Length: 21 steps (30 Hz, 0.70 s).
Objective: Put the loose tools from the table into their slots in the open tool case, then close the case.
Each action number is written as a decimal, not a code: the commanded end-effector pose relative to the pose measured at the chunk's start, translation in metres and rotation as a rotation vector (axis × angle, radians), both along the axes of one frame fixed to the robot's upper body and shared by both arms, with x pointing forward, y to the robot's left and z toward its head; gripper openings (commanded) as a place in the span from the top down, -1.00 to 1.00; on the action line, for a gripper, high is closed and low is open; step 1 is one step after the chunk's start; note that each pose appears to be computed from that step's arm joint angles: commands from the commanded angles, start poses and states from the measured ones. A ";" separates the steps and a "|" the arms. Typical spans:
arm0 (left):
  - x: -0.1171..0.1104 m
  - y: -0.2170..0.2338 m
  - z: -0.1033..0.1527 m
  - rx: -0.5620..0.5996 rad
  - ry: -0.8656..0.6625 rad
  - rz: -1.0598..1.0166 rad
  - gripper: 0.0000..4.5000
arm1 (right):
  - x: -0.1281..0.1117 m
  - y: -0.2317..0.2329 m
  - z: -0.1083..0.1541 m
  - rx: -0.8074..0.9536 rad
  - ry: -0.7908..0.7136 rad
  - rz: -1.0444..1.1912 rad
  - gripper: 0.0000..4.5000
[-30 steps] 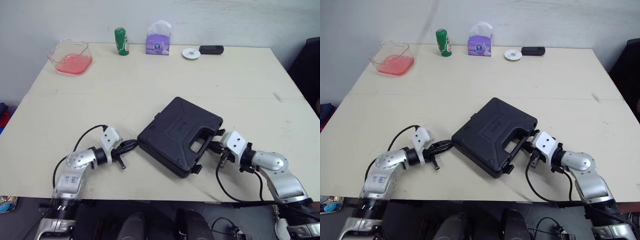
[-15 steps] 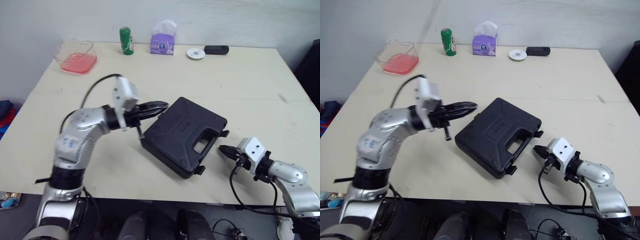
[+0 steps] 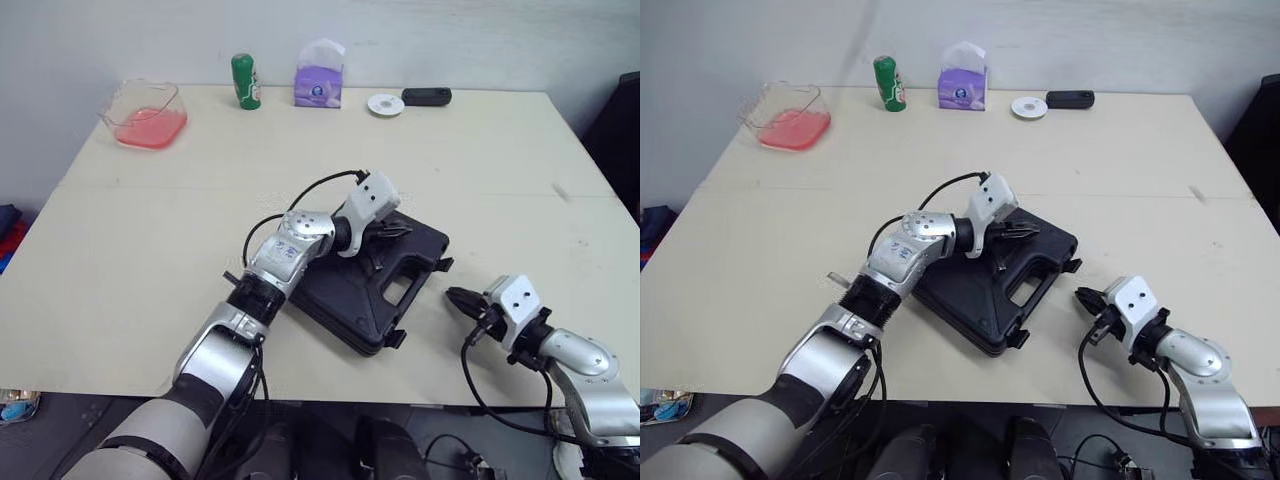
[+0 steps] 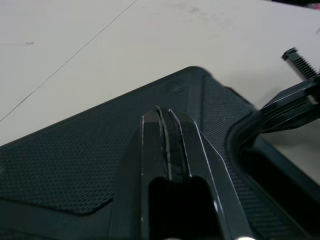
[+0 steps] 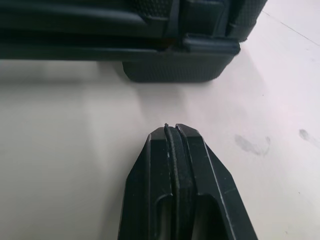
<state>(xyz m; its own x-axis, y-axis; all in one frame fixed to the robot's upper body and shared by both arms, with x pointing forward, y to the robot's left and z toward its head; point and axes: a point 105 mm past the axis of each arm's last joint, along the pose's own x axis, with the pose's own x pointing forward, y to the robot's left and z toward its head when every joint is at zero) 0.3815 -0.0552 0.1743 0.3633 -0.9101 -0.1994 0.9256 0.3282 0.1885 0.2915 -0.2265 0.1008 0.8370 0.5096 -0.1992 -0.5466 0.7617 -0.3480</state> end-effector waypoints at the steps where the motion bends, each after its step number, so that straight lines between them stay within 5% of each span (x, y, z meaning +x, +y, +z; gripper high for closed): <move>1: -0.001 -0.017 -0.001 -0.003 -0.008 -0.033 0.99 | 0.003 0.001 0.020 0.022 -0.065 -0.012 1.00; 21: -0.022 -0.021 -0.100 0.310 0.122 -0.133 0.99 | 0.015 0.012 0.031 0.019 -0.093 -0.012 1.00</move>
<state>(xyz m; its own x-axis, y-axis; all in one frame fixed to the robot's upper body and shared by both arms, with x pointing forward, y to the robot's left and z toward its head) 0.3785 -0.0866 0.1526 0.2852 -0.9165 -0.2806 0.9331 0.1986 0.2998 0.3045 -0.2218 0.1140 0.8608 0.4797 -0.1700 -0.5079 0.7885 -0.3468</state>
